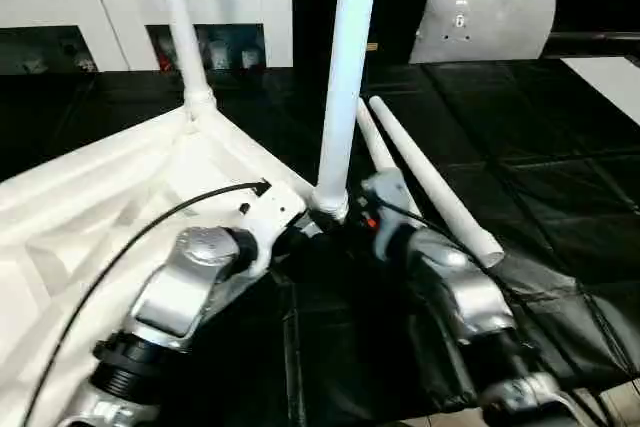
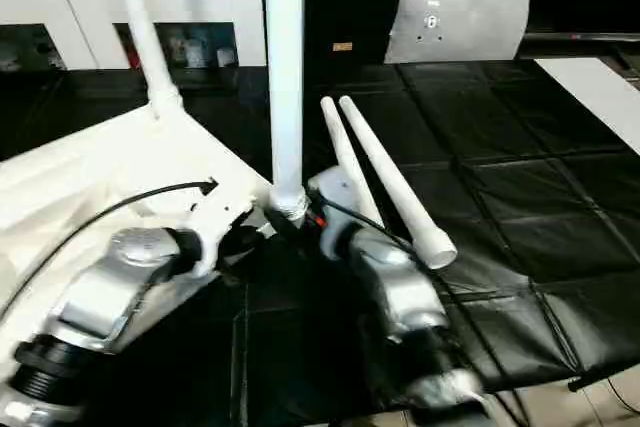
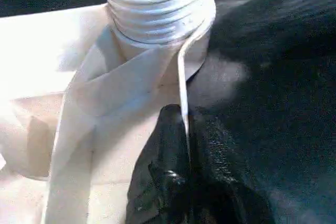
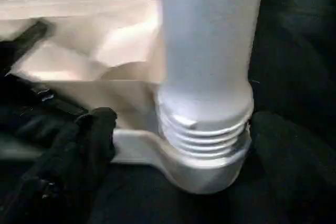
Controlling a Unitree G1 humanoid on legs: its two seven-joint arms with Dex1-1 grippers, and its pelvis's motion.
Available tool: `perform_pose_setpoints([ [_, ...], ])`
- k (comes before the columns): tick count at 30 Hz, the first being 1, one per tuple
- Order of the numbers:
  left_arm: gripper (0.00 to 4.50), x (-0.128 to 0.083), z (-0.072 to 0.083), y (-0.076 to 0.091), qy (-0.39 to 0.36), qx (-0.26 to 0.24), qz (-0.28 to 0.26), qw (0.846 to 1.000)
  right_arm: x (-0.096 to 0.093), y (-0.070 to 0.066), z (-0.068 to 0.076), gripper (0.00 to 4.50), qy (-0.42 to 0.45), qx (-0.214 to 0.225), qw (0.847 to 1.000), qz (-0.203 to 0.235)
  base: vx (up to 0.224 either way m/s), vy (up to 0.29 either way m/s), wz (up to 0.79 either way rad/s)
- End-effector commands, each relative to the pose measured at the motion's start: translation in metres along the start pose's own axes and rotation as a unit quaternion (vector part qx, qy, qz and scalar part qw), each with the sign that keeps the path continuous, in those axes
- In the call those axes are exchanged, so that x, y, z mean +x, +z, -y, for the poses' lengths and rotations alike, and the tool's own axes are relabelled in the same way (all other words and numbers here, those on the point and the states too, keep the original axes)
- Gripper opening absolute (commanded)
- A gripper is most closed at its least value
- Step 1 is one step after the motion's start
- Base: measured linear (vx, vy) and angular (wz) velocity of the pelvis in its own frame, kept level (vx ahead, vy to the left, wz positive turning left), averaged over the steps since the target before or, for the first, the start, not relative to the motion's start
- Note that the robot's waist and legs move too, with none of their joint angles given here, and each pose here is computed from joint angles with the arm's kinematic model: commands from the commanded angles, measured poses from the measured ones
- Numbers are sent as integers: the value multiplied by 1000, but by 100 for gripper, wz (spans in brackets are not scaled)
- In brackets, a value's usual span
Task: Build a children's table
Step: Rotate leg to tighten
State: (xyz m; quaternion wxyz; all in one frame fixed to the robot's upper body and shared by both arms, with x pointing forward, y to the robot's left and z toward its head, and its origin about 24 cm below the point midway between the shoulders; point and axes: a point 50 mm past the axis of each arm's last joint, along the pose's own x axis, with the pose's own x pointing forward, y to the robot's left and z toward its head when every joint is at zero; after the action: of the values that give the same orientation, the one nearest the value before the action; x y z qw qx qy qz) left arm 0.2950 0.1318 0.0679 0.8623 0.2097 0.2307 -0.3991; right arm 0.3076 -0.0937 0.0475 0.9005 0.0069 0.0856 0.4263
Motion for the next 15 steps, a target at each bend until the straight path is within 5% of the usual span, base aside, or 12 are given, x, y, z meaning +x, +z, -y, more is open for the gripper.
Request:
perform_pose_setpoints([
  [1,0,-2,-1,2,-28,25,5,999,-10,11,5,445,27,-21,999,19,0,0,0],
  [9,0,-14,0,-5,-141,74,1,987,-36,15,21,445,119,-73,990,-30,0,0,0],
  [15,0,-20,6,-10,-213,122,9,969,-39,19,23,445,168,-109,978,-52,0,0,0],
])
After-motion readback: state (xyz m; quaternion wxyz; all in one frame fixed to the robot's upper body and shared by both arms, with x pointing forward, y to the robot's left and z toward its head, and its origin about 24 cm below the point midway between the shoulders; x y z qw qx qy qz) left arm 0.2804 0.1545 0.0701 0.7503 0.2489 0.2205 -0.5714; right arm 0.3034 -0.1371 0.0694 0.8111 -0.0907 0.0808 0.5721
